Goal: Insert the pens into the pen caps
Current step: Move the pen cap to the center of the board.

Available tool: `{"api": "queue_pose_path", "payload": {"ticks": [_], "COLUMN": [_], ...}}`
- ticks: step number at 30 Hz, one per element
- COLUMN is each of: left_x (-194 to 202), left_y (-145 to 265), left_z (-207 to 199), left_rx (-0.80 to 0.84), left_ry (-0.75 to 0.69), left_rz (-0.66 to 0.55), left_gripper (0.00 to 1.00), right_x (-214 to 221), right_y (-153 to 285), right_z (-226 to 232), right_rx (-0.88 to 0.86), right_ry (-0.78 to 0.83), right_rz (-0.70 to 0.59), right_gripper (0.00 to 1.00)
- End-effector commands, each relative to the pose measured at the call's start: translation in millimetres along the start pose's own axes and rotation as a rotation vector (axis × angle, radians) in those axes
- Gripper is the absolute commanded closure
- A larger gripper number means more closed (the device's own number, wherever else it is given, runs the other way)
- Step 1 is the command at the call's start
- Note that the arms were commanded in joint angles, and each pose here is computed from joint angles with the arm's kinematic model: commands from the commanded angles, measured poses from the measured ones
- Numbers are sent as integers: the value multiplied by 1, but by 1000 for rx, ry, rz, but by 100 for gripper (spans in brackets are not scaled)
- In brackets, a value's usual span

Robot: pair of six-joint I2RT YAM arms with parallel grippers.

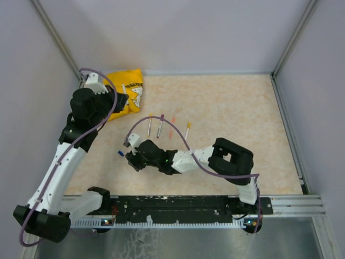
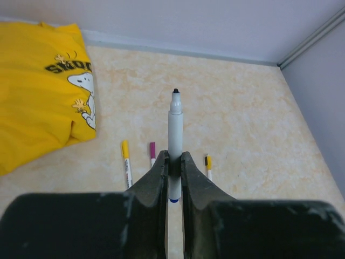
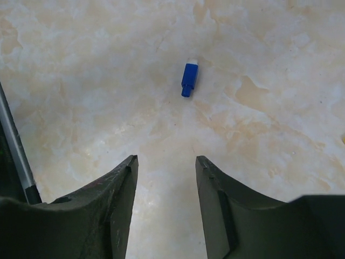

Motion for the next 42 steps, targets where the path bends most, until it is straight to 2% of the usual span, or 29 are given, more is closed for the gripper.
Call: {"api": "queue_pose_path", "payload": {"ticks": [1, 9, 24, 31, 37, 42], "left_x": [-46, -89, -100, -102, -101, -100], "left_y": [15, 37, 49, 52, 50, 50], "left_z": [4, 2, 16, 18, 17, 17], "left_rx": [-60, -92, -190, -204, -199, -194], "left_ry": [-58, -81, -98, -100, -100, -101], "left_rz": [-107, -213, -245, -252, -250, -245], "left_gripper": [100, 100, 100, 100, 100, 100], "right_x": [-27, -24, -9, -4, 5, 12], "right_y": [-19, -52, -103, -112, -121, -122], "right_z": [12, 6, -14, -15, -15, -16], "right_rx": [3, 58, 206, 204, 192, 196], "right_ry": [88, 135, 145, 114, 94, 89], "right_rz": [-68, -30, 50, 73, 109, 138], "right_gripper": [51, 44, 40, 40, 45, 56]}}
Point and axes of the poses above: each gripper's point midway between its finger pads, its own y axis back along the fingers, its own z axis along the line the jaws close on, x = y × z, the point moved 2 cm from there along y, back along the fingers, and after that the axes turned 12 degrees about -y, right-handed, at the moved point
